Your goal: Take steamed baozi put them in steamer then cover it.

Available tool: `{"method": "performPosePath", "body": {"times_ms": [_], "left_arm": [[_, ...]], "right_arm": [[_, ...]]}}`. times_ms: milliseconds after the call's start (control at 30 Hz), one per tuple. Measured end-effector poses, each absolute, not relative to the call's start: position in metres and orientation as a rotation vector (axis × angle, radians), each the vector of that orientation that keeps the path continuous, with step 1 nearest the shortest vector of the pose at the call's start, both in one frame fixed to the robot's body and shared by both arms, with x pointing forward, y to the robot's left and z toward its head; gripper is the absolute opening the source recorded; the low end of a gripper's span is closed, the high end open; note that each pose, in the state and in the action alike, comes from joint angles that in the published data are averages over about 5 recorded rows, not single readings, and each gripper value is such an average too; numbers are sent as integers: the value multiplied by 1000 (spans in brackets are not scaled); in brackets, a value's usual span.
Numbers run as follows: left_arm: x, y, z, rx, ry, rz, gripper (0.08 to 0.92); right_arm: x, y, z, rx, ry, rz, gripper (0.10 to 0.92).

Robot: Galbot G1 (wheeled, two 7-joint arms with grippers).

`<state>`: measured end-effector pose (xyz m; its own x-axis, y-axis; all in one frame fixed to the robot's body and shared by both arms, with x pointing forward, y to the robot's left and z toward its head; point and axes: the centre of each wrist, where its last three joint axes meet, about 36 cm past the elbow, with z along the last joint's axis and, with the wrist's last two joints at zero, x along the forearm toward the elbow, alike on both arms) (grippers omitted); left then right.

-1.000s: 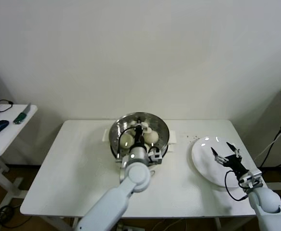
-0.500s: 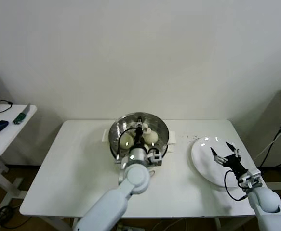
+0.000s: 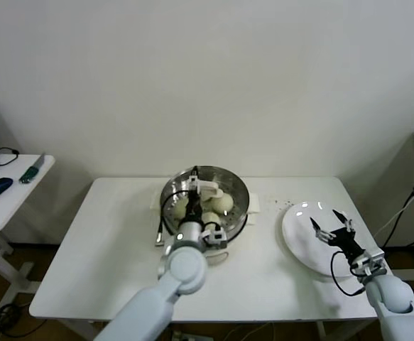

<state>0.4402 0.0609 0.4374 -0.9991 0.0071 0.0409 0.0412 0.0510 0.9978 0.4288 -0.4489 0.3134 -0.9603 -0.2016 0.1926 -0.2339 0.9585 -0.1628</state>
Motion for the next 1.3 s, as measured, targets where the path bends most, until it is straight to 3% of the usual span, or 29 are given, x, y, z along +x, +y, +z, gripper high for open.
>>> {"method": "performPosePath", "body": {"times_ms": [400, 767, 1300], "left_arm": [[404, 98, 455, -15, -2369, -2061, 823], [382, 157, 469, 149, -2599, -1686, 823], [348, 257, 414, 160, -2992, -870, 823]], "right_arm": [[425, -447, 320, 299, -2919, 280, 823], [414, -440, 321, 259, -2943, 252, 823], [397, -424, 319, 273, -2977, 225, 823]]}}
